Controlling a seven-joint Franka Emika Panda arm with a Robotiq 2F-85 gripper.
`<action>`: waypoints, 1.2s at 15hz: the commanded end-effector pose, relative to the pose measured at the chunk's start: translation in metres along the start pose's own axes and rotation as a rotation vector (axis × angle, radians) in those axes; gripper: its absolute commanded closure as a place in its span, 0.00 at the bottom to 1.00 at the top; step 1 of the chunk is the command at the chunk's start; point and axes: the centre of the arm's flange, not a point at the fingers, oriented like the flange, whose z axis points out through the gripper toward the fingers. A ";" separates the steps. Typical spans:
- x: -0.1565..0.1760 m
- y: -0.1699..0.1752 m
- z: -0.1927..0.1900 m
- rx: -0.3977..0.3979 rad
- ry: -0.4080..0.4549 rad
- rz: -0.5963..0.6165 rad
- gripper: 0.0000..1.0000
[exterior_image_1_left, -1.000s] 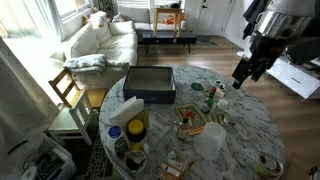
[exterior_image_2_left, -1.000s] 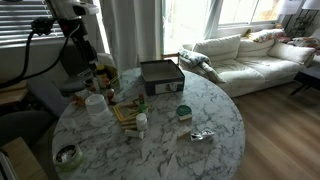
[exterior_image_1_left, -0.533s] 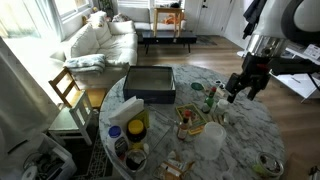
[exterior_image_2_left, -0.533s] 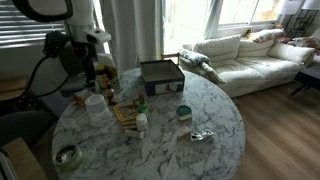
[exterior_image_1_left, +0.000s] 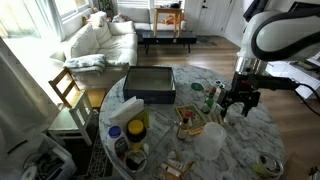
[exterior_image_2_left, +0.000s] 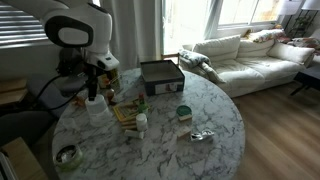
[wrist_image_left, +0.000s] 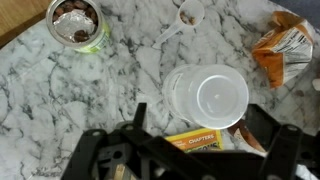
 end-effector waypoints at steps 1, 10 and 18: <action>-0.001 0.000 -0.003 0.002 0.005 -0.002 0.00; 0.039 0.029 0.038 0.217 -0.240 0.280 0.00; 0.059 0.029 0.087 0.347 -0.415 0.428 0.00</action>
